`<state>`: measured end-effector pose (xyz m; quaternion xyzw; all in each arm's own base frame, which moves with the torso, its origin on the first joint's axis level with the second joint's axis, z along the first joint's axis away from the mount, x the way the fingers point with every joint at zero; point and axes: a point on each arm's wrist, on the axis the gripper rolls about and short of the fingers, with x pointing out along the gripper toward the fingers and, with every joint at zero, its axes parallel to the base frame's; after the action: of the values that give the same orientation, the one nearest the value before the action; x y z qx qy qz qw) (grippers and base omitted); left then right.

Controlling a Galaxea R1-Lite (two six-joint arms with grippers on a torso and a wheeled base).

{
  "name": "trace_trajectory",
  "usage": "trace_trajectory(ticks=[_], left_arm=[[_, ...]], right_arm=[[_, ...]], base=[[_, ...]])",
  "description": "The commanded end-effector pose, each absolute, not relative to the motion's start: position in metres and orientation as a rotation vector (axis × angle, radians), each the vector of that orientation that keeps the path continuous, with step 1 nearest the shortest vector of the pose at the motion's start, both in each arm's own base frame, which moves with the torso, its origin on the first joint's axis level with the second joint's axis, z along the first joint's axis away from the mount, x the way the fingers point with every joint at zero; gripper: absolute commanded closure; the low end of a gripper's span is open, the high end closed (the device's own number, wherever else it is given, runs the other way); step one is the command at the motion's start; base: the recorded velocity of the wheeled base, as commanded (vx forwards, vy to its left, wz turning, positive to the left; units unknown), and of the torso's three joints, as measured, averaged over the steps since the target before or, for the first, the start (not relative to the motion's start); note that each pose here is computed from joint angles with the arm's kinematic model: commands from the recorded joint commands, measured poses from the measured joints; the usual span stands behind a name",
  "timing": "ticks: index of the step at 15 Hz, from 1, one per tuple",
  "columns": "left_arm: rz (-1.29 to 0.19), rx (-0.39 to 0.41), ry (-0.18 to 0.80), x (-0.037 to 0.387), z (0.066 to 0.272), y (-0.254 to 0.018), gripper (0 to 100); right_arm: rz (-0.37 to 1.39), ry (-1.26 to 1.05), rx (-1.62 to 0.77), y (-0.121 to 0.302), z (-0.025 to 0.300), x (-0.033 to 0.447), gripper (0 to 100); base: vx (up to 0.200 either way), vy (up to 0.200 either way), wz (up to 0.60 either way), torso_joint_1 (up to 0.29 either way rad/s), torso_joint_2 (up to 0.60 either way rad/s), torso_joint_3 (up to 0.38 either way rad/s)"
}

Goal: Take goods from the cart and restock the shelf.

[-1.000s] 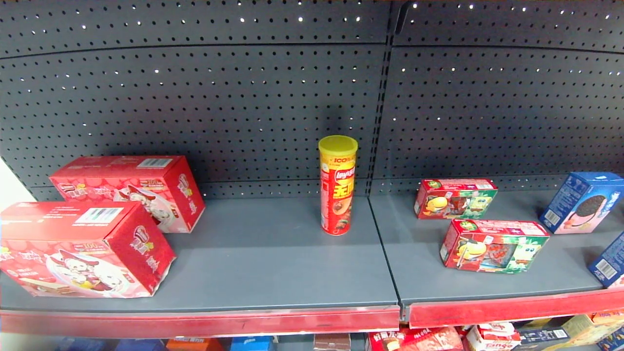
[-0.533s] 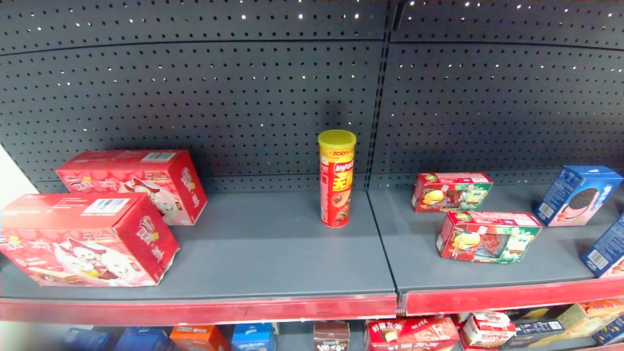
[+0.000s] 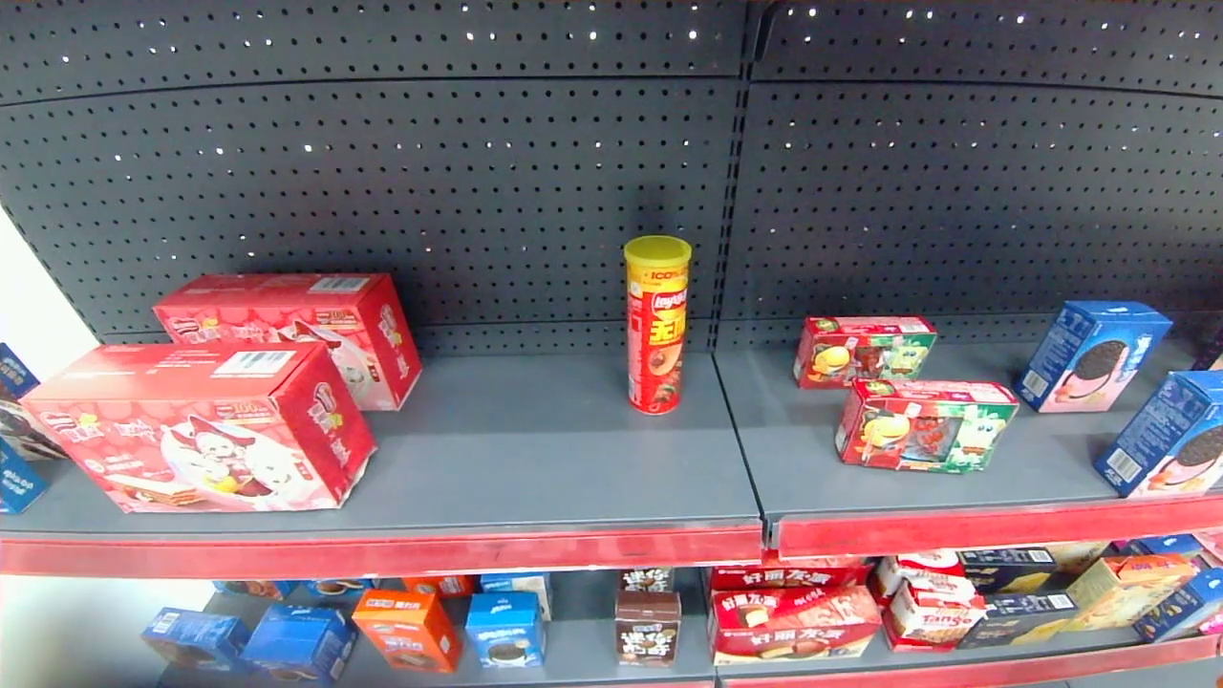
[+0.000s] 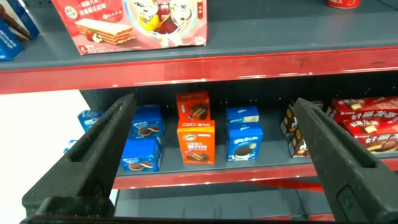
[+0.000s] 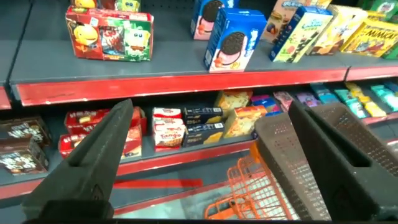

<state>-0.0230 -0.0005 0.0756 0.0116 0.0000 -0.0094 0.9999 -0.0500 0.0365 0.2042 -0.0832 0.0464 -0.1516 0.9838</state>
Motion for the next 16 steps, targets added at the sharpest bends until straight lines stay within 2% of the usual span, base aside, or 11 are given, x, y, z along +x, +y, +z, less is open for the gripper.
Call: trace_trajectory(ticks=[1,4,16], left_arm=[[-0.018,0.021,0.001,-0.0229,0.0756,-0.0005,0],[-0.018,0.023,0.001,-0.0229,0.0756,-0.0005,0],[-0.018,0.021,0.001,-0.0229,0.0756,-0.0005,0]], right_arm=[[-0.301,0.099,-0.182,0.0363,0.2035,-0.0496,0],[-0.301,0.098,-0.191,0.0373,0.1986,-0.0513,0],[-0.299,0.095,-0.192,0.0376,0.1973,-0.0518,0]], base=[[0.0,0.0,0.0,0.0,0.0,0.0],[0.0,0.0,0.0,0.0,0.0,0.0],[0.0,0.0,-0.6,0.002,0.0,0.004]])
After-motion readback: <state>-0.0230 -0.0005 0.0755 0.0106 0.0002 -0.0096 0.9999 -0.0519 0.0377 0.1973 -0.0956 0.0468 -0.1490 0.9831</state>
